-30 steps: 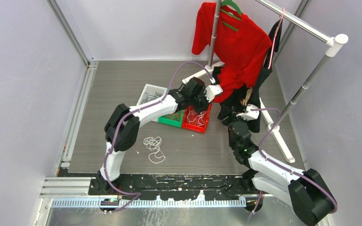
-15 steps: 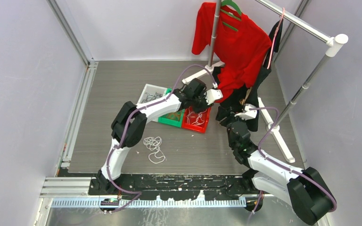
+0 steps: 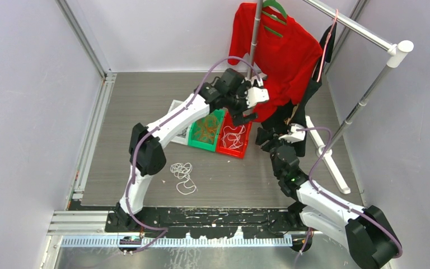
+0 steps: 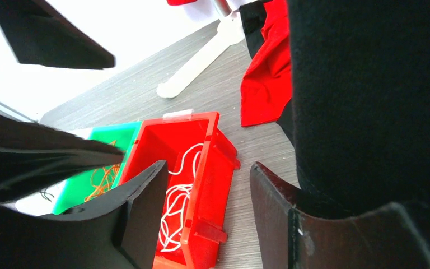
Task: Untangle the cables
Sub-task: Place the cable in the bin, then untie the cable.
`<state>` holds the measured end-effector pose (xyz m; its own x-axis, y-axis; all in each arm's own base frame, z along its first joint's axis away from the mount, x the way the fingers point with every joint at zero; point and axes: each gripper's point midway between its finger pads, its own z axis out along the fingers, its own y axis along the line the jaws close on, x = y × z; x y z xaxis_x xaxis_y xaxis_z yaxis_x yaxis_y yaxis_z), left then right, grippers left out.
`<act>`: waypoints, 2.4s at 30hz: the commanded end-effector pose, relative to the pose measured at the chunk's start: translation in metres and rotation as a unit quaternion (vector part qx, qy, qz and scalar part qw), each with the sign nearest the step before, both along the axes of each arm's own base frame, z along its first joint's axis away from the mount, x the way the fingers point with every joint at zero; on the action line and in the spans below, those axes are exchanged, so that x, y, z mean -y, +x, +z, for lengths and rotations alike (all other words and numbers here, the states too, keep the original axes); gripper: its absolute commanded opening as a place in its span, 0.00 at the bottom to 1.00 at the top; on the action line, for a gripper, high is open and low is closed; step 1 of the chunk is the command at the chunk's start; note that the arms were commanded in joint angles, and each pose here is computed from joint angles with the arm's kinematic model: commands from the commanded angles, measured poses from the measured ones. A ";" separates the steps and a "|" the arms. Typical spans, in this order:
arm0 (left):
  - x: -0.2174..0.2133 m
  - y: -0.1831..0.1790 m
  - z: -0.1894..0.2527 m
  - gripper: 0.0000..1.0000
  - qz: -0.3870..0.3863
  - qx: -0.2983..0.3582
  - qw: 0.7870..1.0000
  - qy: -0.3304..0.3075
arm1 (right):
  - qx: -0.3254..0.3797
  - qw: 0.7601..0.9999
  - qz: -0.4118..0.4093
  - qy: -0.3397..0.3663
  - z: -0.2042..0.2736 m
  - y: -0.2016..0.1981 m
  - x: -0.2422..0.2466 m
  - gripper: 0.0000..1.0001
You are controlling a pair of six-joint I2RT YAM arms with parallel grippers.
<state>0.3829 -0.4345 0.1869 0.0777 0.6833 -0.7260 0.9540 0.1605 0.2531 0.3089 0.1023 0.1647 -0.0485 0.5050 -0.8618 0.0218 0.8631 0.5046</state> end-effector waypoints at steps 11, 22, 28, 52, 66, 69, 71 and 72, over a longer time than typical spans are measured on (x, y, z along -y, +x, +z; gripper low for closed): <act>-0.205 -0.125 0.052 0.95 -0.029 -0.138 0.981 0.132 | 0.001 0.995 0.098 -0.003 0.015 0.010 -0.043 1.00; -0.265 -0.140 -0.031 0.58 0.114 -0.236 0.961 0.092 | -0.044 0.974 0.211 0.065 0.003 0.004 -0.094 1.00; -0.263 -0.123 -0.077 0.48 0.144 -0.232 0.958 0.087 | -0.063 0.968 0.232 0.076 -0.016 -0.005 -0.101 1.00; -0.272 -0.141 -0.120 0.34 0.071 -0.250 0.957 0.131 | -0.135 0.976 0.118 0.125 -0.038 -0.026 -0.058 1.00; -0.274 -0.150 -0.118 0.50 0.049 -0.274 0.950 0.140 | -0.169 0.967 0.156 0.106 -0.056 -0.049 -0.062 0.90; -0.273 -0.142 -0.124 0.46 0.062 -0.262 0.953 0.140 | -0.170 0.967 0.159 0.103 -0.058 -0.050 -0.062 0.88; -0.271 -0.134 -0.127 0.44 0.072 -0.251 0.956 0.136 | -0.174 0.966 0.160 0.103 -0.060 -0.051 -0.062 0.87; -0.270 -0.131 -0.129 0.42 0.076 -0.248 0.956 0.134 | -0.175 0.966 0.161 0.104 -0.061 -0.052 -0.062 0.85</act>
<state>0.2338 -0.1580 0.0620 -0.3391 0.8488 -0.4057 0.9377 0.2700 -0.2187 0.2575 0.1624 0.0994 -0.5064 0.5693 -0.6477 -0.0146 0.7453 0.6665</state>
